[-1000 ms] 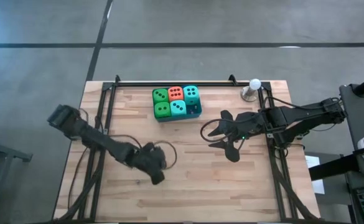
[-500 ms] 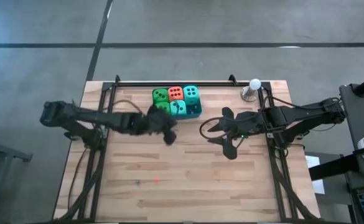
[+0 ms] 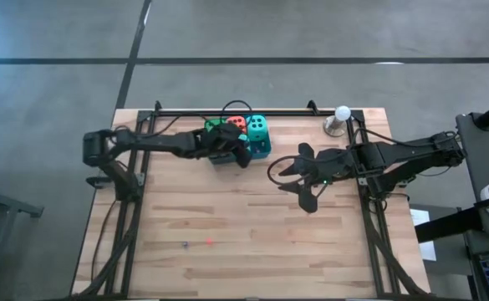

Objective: Pick & Place Dice
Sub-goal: Put the small black dice into the blue bin

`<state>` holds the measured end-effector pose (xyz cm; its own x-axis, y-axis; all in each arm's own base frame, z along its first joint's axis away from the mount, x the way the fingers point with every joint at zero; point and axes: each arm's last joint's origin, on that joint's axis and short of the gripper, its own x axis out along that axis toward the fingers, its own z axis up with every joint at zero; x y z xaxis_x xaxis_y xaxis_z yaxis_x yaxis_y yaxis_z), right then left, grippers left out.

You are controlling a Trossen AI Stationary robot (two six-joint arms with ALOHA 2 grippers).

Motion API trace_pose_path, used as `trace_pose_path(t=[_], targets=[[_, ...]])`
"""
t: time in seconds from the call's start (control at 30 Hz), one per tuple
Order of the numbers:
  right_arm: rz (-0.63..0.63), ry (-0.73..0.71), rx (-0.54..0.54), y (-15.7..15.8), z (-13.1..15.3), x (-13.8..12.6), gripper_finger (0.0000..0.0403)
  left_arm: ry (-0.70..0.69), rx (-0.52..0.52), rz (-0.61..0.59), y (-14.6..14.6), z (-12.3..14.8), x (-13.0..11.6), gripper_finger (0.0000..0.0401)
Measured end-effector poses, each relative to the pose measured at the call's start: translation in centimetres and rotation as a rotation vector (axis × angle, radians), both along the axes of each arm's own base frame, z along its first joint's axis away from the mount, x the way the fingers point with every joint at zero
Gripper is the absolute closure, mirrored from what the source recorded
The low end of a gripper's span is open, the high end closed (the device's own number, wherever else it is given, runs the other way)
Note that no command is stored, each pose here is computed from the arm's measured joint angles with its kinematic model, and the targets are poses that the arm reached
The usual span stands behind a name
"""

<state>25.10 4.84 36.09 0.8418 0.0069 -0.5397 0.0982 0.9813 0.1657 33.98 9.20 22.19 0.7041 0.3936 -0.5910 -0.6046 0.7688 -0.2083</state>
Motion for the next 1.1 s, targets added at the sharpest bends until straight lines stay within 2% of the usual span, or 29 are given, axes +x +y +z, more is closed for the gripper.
trace_pose_path(t=[0.23,0.43,0.77,1.1], targets=[[-0.005,0.001,0.005,0.0,0.0,0.0,0.0209,0.038,-0.038,-0.015,1.5,-2.1,2.6,0.0357],[-0.009,0.001,0.011,0.0,0.0,0.0,0.0209,0.058,-0.042,0.013,2.7,-2.8,3.4,0.0351],[-0.008,0.001,0.012,0.0,0.0,0.0,0.0209,0.094,-0.094,0.083,3.7,-3.5,2.6,0.027],[-0.008,0.001,0.012,0.0,0.0,0.0,0.0209,0.116,-0.123,0.111,4.0,-3.7,2.3,0.0224]])
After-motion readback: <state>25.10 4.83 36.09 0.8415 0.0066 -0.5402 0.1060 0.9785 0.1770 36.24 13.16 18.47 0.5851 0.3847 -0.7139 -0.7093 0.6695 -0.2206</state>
